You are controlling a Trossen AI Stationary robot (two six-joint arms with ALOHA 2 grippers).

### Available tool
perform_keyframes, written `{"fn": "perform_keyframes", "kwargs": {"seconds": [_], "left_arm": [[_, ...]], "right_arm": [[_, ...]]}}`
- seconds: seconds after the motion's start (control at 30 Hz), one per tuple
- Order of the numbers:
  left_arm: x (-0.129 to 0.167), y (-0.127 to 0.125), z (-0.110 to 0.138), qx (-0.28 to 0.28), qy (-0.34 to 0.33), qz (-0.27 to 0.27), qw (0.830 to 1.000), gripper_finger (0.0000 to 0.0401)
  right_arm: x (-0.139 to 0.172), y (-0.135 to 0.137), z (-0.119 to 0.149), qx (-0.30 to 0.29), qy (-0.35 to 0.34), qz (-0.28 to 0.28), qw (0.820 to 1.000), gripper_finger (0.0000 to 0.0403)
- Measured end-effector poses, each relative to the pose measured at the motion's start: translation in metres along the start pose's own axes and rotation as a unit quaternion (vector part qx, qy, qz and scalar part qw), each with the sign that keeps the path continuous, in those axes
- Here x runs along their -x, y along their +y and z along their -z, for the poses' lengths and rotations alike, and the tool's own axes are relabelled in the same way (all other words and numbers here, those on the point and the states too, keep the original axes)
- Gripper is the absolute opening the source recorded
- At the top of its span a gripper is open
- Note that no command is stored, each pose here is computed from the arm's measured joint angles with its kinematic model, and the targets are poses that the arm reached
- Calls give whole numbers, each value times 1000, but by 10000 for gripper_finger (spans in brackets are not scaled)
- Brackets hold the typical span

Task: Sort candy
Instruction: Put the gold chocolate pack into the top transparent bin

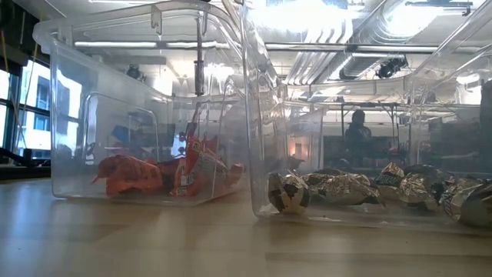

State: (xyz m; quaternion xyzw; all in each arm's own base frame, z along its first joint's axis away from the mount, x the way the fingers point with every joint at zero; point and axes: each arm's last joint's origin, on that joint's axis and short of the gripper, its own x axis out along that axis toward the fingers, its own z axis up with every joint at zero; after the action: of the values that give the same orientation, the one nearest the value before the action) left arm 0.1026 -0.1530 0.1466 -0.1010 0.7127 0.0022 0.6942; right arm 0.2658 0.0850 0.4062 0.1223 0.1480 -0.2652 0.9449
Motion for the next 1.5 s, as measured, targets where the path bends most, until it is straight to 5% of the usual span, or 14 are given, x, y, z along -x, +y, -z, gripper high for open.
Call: {"fn": "perform_keyframes", "kwargs": {"seconds": [0.1, 0.3, 0.43, 0.53, 0.77, 1.03, 1.17, 1.4, 1.5], "left_arm": [[26, -12, -3, -17, -28, 48, 998, 16], [123, -20, -5, -39, -186, 117, 975, 2], [186, -5, -11, -44, -387, 75, 918, 1], [210, 8, -26, -47, -487, -29, 871, 1], [216, 36, -105, -84, -512, -230, 824, 0], [212, 98, -222, -122, -592, -214, 768, 0], [186, 139, -265, -58, -595, -253, 761, 2], [149, 190, -304, 46, -524, -252, 812, 38], [156, 192, -309, 65, -528, -229, 815, 67]], "right_arm": [[0, 0, 0, 0, 0, 0, 1000, 200], [0, 0, 0, -5, 1, -1, 1000, 200], [-1, -1, 0, -6, 0, 1, 1000, 200], [-1, -1, -1, -8, -1, 2, 1000, 200], [7, 11, -27, -47, -92, -43, 994, 200], [24, 17, -51, -17, -152, -66, 986, 200], [28, 20, -49, -12, -150, -73, 986, 200], [36, 24, -45, -16, -159, -39, 986, 200], [39, 23, -44, -17, -167, -1, 986, 200]]}}
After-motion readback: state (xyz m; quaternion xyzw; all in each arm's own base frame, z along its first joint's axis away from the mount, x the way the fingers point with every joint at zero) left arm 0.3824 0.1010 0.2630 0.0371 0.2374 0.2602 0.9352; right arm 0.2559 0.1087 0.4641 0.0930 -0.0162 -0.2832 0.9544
